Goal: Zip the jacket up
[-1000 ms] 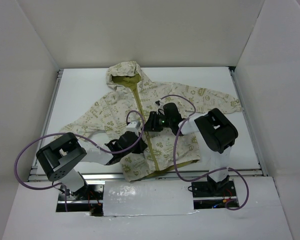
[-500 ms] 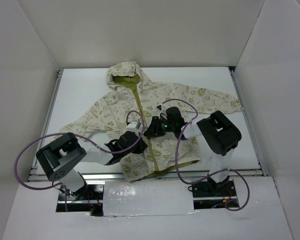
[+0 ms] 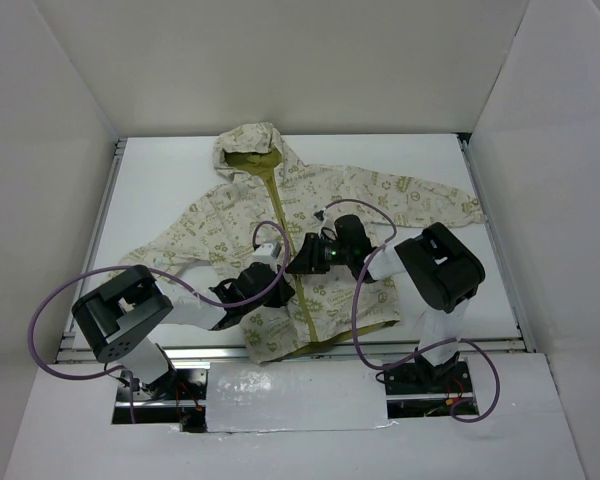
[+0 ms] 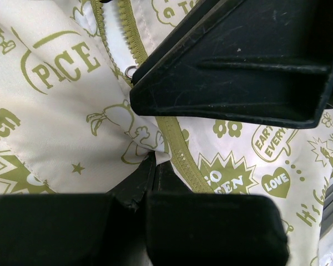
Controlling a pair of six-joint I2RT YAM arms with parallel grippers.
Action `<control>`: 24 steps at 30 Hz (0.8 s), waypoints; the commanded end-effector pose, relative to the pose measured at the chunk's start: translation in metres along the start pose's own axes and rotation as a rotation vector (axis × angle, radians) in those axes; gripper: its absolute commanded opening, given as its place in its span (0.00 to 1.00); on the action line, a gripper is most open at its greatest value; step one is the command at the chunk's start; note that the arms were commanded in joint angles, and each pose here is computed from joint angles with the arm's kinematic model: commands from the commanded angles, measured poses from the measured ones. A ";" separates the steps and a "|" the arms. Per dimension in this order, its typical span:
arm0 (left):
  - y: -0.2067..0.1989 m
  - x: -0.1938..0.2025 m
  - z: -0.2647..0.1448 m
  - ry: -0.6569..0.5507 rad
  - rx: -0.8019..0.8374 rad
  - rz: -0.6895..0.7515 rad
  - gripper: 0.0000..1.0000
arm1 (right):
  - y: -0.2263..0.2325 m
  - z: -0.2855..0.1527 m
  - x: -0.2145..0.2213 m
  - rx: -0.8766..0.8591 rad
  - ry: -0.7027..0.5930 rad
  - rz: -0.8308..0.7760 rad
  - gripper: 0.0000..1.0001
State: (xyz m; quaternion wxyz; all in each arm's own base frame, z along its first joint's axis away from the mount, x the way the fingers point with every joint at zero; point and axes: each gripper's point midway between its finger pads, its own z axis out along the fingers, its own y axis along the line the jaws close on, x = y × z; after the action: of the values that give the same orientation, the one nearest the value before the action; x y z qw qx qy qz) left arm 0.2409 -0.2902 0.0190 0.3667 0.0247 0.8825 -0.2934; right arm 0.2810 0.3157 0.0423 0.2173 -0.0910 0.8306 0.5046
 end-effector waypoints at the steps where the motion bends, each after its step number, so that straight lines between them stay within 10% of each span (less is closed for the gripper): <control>1: 0.037 0.044 -0.010 0.156 -0.106 0.065 0.00 | 0.020 -0.005 -0.010 -0.079 -0.034 -0.040 0.41; 24: 0.038 0.048 -0.012 0.167 -0.121 0.015 0.00 | -0.033 -0.006 -0.023 0.225 -0.064 0.004 0.40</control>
State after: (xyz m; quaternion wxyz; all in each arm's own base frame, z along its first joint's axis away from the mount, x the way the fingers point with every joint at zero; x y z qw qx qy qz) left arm 0.2408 -0.2903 0.0189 0.3654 0.0225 0.8828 -0.2945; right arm 0.3096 0.3063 0.0338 0.2439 -0.0611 0.8600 0.4441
